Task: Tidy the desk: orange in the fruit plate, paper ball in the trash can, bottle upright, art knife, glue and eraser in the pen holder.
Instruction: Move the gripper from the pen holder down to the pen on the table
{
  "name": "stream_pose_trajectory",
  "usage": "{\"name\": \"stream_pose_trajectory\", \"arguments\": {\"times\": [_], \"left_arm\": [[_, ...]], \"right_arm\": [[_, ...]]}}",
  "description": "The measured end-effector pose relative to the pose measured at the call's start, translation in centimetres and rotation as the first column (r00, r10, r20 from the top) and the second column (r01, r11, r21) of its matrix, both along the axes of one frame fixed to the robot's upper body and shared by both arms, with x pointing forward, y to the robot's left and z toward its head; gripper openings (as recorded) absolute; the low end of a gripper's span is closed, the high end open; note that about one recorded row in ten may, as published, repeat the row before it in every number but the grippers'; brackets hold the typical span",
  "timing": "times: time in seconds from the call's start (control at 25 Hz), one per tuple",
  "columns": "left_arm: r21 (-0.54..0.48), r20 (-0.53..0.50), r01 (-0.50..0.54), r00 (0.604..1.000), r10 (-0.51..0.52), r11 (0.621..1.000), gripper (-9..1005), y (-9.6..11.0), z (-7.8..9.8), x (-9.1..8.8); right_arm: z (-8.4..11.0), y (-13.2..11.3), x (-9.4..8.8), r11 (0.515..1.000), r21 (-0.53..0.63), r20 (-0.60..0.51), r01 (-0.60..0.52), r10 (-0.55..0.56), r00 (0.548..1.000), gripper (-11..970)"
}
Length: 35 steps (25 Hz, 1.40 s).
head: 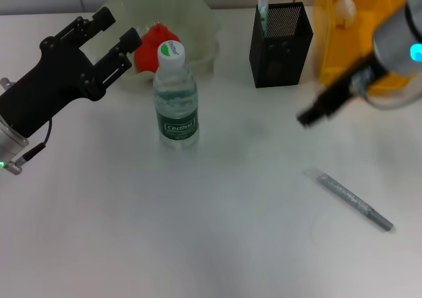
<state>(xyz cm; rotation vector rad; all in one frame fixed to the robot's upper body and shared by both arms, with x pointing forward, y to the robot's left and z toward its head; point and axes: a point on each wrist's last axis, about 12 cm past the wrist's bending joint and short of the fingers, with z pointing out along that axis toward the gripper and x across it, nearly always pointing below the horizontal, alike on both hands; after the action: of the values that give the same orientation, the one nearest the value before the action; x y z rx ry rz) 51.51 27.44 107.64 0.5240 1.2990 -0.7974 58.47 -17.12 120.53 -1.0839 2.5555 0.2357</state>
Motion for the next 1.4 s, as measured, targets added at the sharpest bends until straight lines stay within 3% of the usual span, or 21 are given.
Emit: {"name": "stream_pose_trajectory", "arguments": {"times": [0.28, 0.64, 1.24, 1.4], "left_arm": [[-0.001, 0.004, 0.005, 1.0, -0.005, 1.0, 591, -0.2, 0.1, 0.2], [-0.001, 0.004, 0.006, 1.0, -0.006, 1.0, 591, -0.3, 0.1, 0.2], [-0.004, 0.0, 0.006, 1.0, -0.006, 1.0, 591, -0.3, 0.0, 0.1], [-0.004, -0.002, 0.006, 1.0, -0.006, 1.0, 591, -0.3, 0.0, 0.1]], "right_arm": [[-3.3, -0.3, -2.5, 0.993, -0.109, -0.14, -0.044, 0.029, 0.99, 567], [-6.4, -0.8, -2.9, 0.982, -0.182, -0.22, -0.05, 0.009, 0.975, 565], [-7.8, -1.0, -2.7, 0.977, -0.211, -0.232, -0.044, -0.006, 0.973, 563], [-8.0, -0.9, -2.7, 0.976, -0.212, -0.24, -0.045, -0.008, 0.971, 485]]}}
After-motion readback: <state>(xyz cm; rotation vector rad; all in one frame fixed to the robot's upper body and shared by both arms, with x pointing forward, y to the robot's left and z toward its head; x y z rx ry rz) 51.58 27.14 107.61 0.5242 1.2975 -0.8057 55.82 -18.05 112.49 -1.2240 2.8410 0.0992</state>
